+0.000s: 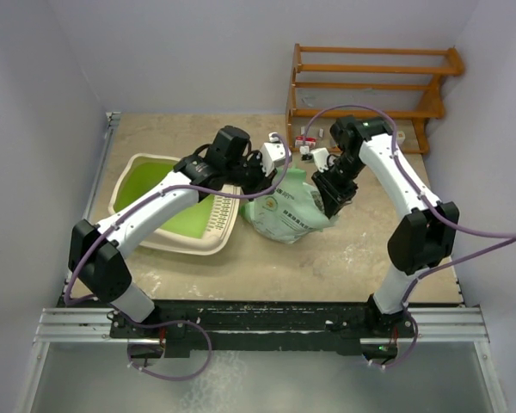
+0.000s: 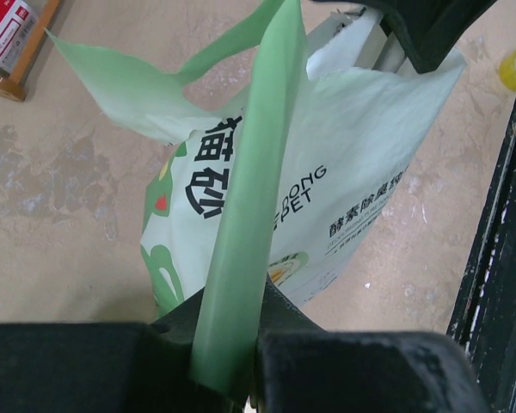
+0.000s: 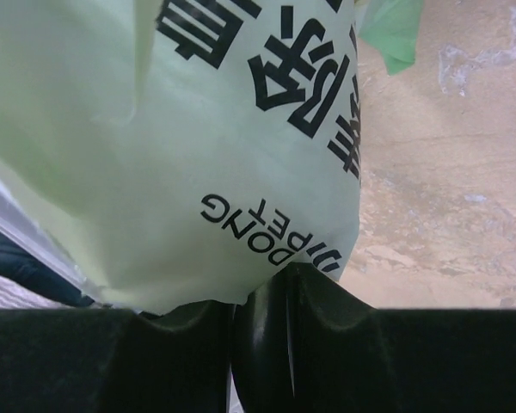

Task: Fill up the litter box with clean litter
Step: 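Scoop the cat litter from the cat litter bag.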

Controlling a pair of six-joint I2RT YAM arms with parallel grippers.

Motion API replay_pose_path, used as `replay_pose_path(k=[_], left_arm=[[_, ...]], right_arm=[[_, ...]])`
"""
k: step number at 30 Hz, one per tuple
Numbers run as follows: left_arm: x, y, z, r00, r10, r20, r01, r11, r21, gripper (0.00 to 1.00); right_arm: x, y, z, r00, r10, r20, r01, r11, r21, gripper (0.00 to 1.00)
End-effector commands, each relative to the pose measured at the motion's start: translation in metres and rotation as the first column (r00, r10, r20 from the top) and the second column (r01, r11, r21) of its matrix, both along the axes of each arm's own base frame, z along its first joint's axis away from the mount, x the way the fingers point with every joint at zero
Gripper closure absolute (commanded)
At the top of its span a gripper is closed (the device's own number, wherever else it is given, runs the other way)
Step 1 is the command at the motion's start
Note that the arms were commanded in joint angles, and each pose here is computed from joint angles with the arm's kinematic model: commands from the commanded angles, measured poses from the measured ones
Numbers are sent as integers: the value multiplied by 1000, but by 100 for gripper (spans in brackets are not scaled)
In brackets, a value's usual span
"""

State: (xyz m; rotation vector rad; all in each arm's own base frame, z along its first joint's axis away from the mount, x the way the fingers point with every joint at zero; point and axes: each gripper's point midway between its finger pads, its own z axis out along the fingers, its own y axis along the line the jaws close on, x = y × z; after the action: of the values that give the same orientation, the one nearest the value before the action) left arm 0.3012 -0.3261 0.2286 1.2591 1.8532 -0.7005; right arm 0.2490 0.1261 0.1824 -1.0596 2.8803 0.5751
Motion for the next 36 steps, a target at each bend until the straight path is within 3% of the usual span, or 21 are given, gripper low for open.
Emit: replay_pose_path(k=[1,17,36], left_arm=[[27,-12,50,988,53,144,-30,987,-158,97],[30,-16,50,989,75,129,-50,981,-189,97],[32,-19,43,992,85,96,-67,981,-182,97]], right_arm=[[3,10,-15,998,44,-46,-45,999,-15,100],[31,22,-16,999,51,-14,-51,999,-6,100],[-8,8,-65,967,41,-251,-62,995,-75,100]])
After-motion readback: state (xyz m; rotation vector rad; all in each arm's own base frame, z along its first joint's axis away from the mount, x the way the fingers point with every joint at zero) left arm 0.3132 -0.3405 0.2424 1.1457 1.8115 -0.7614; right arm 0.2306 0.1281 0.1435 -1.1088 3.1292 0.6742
